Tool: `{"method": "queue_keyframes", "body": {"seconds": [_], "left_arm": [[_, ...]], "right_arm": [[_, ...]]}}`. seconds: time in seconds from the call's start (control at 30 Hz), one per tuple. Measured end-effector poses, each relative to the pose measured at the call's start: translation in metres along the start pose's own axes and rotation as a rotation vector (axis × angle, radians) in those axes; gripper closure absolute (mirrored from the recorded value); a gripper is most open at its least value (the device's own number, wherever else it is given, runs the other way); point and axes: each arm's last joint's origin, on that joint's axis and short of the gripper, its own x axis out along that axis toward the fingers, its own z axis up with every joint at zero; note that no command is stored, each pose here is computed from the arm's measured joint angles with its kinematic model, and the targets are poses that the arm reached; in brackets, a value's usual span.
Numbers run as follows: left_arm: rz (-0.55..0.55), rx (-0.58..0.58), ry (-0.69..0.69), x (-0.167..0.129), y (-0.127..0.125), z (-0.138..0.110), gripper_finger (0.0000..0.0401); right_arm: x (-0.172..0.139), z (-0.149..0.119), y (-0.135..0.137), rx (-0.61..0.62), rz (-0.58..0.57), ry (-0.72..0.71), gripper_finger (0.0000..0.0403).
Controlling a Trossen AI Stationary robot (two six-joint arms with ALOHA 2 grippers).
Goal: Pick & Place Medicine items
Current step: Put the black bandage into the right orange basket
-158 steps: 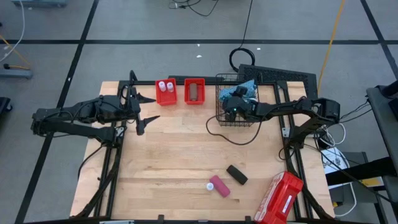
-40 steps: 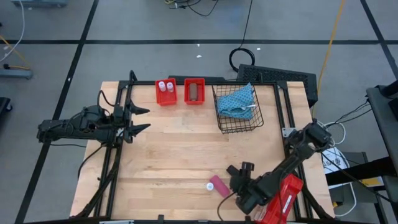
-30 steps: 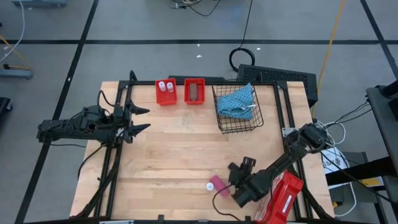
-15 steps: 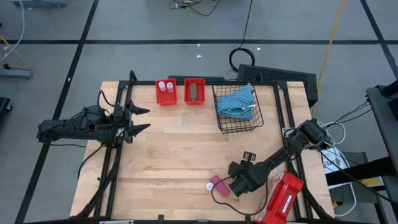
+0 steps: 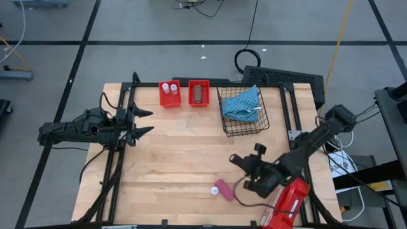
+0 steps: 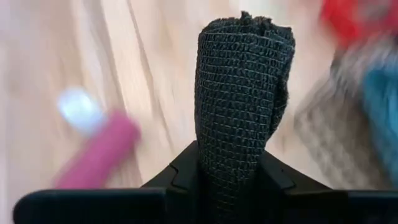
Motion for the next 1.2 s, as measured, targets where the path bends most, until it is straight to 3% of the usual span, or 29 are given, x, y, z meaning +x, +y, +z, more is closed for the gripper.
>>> {"method": "queue_keyframes", "body": {"seconds": [0.13, 0.3, 0.5, 0.8, 1.03, 1.13, 1.2], "left_arm": [[0.008, 0.011, -0.023, 0.000, 0.000, 0.002, 0.0096], [0.024, 0.045, -0.041, 0.002, 0.000, 0.004, 0.0095], [0.022, 0.038, -0.045, 0.002, 0.000, 0.005, 0.0096], [0.054, -0.078, -0.050, 0.008, 0.001, 0.005, 0.0095], [0.225, -0.073, 0.020, 0.040, 0.004, -0.006, 0.0095], [0.210, -0.078, 0.025, 0.059, 0.002, -0.012, 0.0095], [0.143, -0.061, 0.017, 0.071, 0.000, -0.015, 0.0096]], "right_arm": [[-0.006, 0.008, 0.001, -0.082, 0.027, -0.249, 0.0334], [0.012, 0.021, -0.001, -0.201, 0.141, -0.490, 0.0333], [0.037, 0.049, -0.032, -0.205, 0.229, -0.725, 0.0335], [0.078, 0.081, -0.099, -0.038, 0.171, -0.732, 0.0335], [0.105, 0.090, -0.124, -0.002, 0.132, -0.754, 0.0338], [0.116, 0.090, -0.130, 0.001, 0.110, -0.751, 0.0337], [0.121, 0.090, -0.135, -0.009, 0.087, -0.753, 0.0337]]}}
